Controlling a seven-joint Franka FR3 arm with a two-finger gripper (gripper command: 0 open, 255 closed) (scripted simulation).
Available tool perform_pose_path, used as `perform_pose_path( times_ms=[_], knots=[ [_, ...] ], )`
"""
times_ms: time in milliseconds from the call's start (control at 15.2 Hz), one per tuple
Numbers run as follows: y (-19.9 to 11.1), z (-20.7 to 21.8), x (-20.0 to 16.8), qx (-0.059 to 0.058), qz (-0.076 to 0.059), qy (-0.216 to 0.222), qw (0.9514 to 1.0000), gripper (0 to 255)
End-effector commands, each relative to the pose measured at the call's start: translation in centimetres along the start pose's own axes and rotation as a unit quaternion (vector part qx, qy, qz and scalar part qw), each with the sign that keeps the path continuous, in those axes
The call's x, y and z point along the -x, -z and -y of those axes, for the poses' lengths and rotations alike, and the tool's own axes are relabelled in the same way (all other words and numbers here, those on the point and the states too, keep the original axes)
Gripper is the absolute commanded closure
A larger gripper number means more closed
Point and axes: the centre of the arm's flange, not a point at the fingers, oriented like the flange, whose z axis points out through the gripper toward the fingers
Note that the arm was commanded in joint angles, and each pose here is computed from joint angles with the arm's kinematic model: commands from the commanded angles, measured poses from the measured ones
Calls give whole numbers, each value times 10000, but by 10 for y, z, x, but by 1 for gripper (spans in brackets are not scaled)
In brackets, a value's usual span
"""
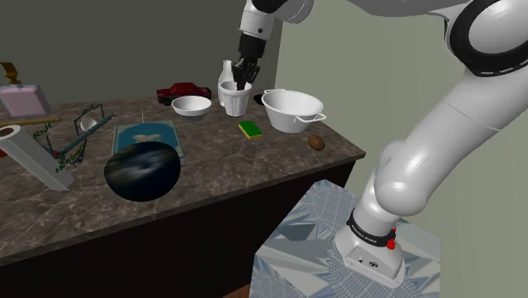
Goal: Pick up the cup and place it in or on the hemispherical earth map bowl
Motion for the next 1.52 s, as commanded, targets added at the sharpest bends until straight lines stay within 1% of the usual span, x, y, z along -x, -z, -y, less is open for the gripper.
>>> perform_pose_path(
  times_ms=[0, 1122, 1188, 1452],
  knots=[
    [-5, 21, -15, -3, -2, -6, 10000, 255],
    [-41, 204, -141, -3, -2, -6, 10000, 255],
    [-42, 206, -142, -3, -2, -6, 10000, 255],
    [-63, 202, -140, -3, -2, -6, 10000, 255]
  ],
)
